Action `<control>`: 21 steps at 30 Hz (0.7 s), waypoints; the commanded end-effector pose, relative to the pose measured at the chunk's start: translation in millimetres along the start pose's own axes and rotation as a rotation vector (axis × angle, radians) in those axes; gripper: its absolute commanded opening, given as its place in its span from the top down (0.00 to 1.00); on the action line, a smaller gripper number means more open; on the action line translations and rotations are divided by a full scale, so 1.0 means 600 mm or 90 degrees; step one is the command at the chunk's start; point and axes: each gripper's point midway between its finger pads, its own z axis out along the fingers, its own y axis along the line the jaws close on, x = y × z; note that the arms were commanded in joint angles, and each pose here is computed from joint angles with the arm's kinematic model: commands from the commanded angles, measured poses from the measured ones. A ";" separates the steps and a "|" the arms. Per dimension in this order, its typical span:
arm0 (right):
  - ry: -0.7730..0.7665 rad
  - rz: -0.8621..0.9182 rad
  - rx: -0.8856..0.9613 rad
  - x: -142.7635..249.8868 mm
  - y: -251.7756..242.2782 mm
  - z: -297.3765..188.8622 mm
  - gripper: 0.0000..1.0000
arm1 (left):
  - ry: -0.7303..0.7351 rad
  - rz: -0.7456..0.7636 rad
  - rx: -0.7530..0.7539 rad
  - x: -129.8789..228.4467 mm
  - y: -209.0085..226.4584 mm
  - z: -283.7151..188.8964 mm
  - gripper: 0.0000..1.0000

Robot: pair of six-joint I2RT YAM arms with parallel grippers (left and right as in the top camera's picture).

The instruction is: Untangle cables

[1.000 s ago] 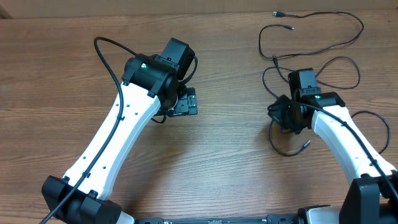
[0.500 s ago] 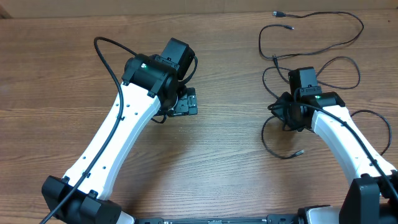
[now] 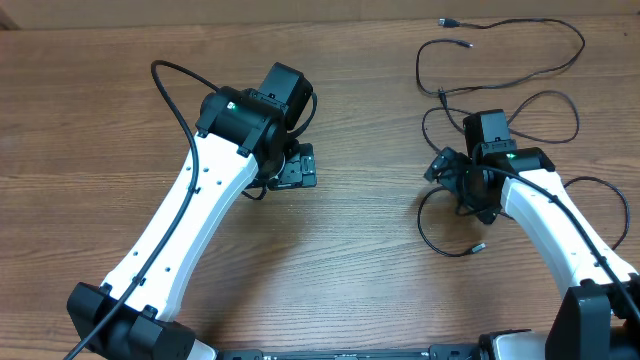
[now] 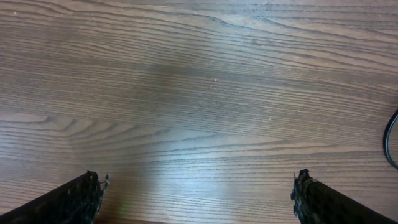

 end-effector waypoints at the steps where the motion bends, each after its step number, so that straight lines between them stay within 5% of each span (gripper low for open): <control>1: -0.016 -0.017 -0.027 -0.014 0.021 -0.036 0.00 | -0.001 -0.004 0.008 0.000 -0.001 -0.002 0.00; 12: -0.140 -0.016 -0.056 -0.021 -0.011 -0.203 0.00 | -0.199 0.034 0.105 0.002 0.006 -0.148 0.01; 21: -0.202 -0.050 -0.100 0.025 -0.058 -0.269 0.00 | -0.307 0.104 0.144 0.071 -0.009 -0.227 0.01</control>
